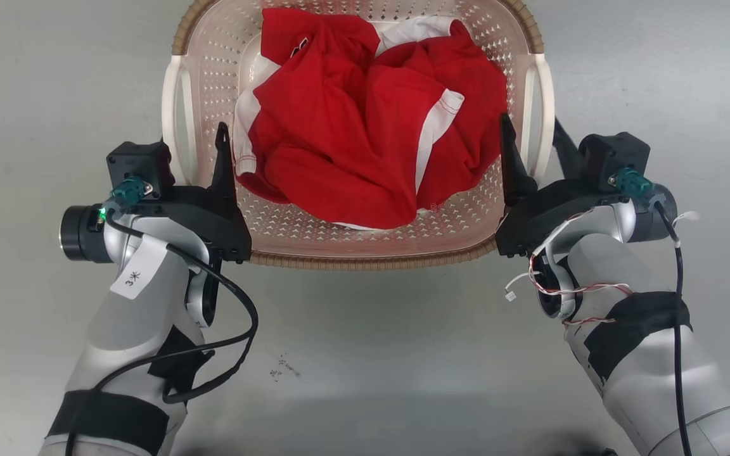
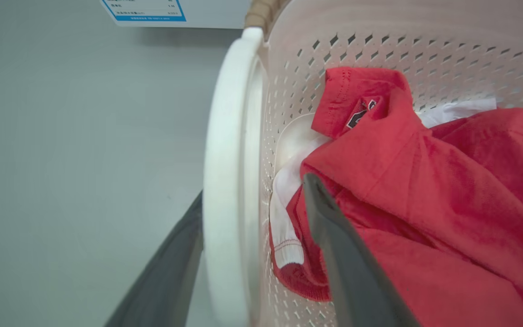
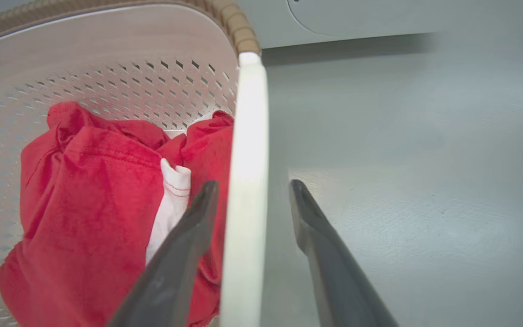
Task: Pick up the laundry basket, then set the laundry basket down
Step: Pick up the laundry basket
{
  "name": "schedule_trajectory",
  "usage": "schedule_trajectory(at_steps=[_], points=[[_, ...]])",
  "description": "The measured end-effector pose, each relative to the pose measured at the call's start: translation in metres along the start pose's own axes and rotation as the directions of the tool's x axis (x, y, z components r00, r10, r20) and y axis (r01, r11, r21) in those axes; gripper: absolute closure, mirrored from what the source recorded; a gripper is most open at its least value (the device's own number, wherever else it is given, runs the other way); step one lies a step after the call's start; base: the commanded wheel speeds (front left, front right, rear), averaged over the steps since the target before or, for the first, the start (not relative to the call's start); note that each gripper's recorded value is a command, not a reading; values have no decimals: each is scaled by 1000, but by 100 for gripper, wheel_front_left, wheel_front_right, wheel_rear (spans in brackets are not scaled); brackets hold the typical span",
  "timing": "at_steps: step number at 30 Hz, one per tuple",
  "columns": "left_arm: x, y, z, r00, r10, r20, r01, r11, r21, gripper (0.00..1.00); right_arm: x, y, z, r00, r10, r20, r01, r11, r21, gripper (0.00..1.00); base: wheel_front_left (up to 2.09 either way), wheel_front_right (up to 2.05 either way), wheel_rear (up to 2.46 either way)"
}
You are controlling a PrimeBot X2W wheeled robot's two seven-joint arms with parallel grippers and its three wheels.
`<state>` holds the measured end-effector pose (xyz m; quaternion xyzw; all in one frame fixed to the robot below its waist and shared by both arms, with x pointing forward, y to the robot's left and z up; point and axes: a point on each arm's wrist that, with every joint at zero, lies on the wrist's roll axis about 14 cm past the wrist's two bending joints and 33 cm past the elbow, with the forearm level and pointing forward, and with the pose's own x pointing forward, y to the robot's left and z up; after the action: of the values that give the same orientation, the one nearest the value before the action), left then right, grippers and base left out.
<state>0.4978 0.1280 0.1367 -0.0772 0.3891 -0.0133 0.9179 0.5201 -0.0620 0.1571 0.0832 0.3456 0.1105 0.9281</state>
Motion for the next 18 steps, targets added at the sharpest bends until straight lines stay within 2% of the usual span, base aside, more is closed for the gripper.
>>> schedule_trajectory(at_steps=[1, 2, 3, 4, 5, 18], points=[[0, 0, -2, 1000, -2, -8, 2, 1000, 0, 44, 0, 0, -3, 1000, -1, -9, 1, 1000, 4, 51, 0, 0, 0], [0, -1, -4, 1000, -5, -15, 5, 1000, 3, 71, -1, 1, -6, 1000, 0, -17, 0, 1000, 5, 56, 0, 0, 0], [0, -2, -6, 1000, -7, -22, 8, 1000, 4, 90, -1, 1, -9, 1000, 2, -26, -2, 1000, 4, 69, 0, 0, 0], [-1, -2, -8, 1000, -8, -27, 8, 1000, 4, 100, -2, 2, -11, 999, 3, -33, -3, 1000, 4, 77, 0, 0, 0], [-1, -1, -10, 999, -11, -34, 11, 1000, 5, 100, -2, 1, -13, 999, -3, -39, 3, 1000, 4, 100, 0, 0, 0], [-11, -15, -9, 997, -51, -56, 51, 999, -6, 100, -11, -3, -9, 998, -22, -66, 22, 1000, -2, 100, 0, 0, 0]])
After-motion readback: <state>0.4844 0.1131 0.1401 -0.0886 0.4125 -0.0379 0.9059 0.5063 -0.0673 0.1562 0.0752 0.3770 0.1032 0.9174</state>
